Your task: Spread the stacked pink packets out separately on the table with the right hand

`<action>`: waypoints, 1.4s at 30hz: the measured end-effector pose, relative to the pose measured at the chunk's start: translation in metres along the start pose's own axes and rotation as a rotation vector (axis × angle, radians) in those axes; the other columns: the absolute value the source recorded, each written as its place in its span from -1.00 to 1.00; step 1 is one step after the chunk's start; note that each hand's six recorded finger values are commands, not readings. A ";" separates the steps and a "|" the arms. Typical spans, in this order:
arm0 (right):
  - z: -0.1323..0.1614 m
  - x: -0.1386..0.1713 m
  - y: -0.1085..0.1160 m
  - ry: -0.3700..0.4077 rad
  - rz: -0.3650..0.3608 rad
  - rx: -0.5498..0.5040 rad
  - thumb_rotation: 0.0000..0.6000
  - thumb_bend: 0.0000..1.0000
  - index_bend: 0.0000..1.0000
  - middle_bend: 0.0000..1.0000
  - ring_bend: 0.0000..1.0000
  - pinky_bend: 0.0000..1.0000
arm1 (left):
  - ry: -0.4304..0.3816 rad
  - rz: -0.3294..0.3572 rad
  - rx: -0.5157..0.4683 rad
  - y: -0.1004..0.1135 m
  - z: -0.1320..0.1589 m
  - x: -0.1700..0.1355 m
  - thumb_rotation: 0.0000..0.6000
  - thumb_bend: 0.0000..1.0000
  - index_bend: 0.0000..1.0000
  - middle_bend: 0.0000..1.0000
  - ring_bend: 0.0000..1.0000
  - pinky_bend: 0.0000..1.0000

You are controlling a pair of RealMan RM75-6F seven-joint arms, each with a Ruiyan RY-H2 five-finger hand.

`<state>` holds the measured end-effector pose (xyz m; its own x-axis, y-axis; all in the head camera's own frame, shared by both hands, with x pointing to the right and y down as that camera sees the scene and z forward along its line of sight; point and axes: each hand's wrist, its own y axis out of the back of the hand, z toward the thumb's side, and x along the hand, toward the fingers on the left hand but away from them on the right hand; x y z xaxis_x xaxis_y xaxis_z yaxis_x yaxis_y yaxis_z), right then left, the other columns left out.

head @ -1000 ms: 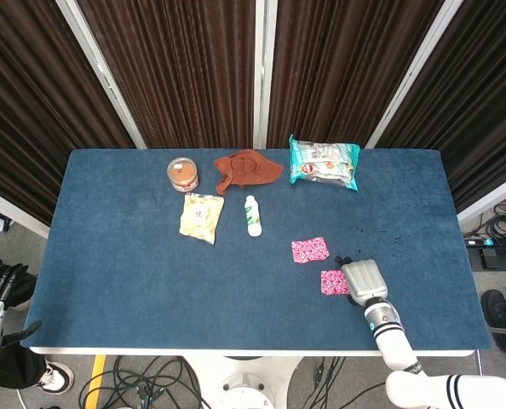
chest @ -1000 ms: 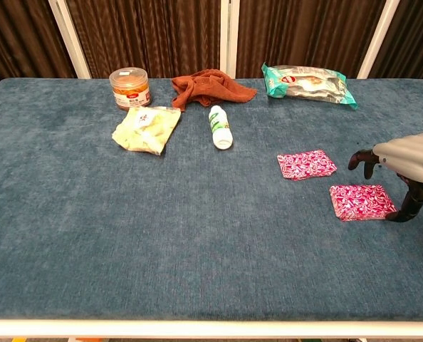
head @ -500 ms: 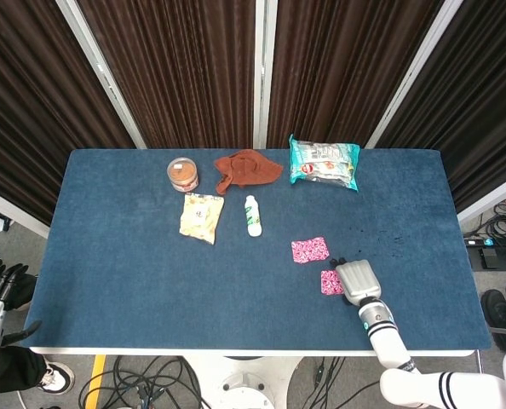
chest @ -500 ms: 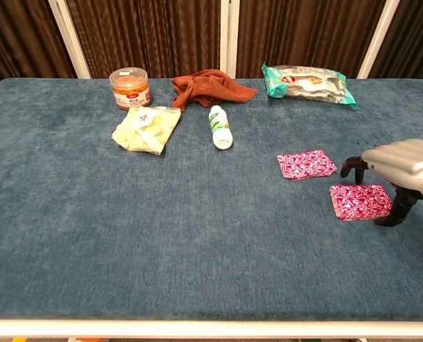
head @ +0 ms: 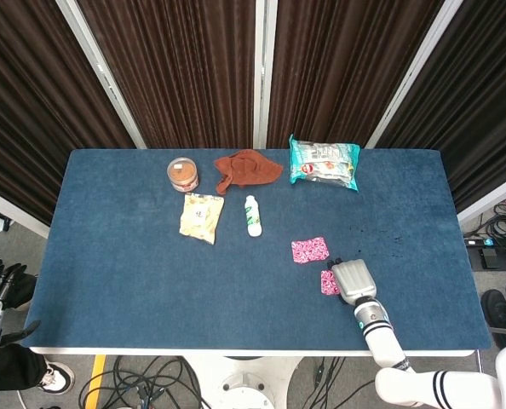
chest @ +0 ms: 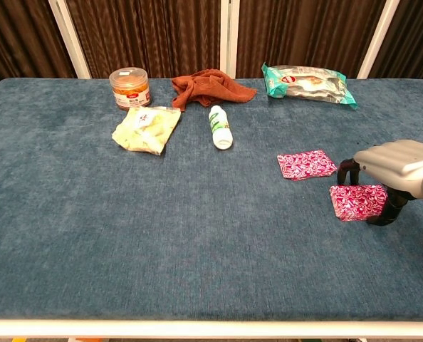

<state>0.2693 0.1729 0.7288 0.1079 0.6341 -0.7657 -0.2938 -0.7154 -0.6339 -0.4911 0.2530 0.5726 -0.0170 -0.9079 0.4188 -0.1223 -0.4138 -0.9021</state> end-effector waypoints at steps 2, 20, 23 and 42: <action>0.001 0.000 0.000 0.000 -0.001 0.002 1.00 -0.71 -0.41 -0.35 0.68 0.83 | -0.003 -0.001 -0.002 0.000 0.001 0.000 1.00 -0.74 -0.82 -0.85 -1.00 -0.79; 0.000 -0.001 0.001 -0.012 -0.013 0.005 1.00 -0.67 -0.27 -0.24 0.68 0.83 | -0.001 -0.002 -0.006 -0.001 0.000 0.000 1.00 -0.74 -0.82 -0.85 -1.00 -0.79; 0.000 0.000 0.002 -0.014 -0.015 0.003 1.00 -0.67 -0.26 -0.24 0.68 0.83 | 0.000 -0.004 -0.008 -0.001 0.000 0.000 1.00 -0.74 -0.82 -0.85 -1.00 -0.79; -0.003 0.001 0.010 -0.018 -0.035 -0.001 1.00 -0.67 -0.20 -0.22 0.69 0.83 | 0.001 -0.006 -0.013 -0.001 0.000 0.000 1.00 -0.74 -0.82 -0.85 -1.00 -0.79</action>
<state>0.2696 0.1658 0.7210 0.1006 0.6639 -0.7410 -0.2895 -0.6930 -0.6602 -0.4908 0.2539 0.5738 -0.0172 -0.9053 0.4244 -0.1357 -0.4184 -0.8980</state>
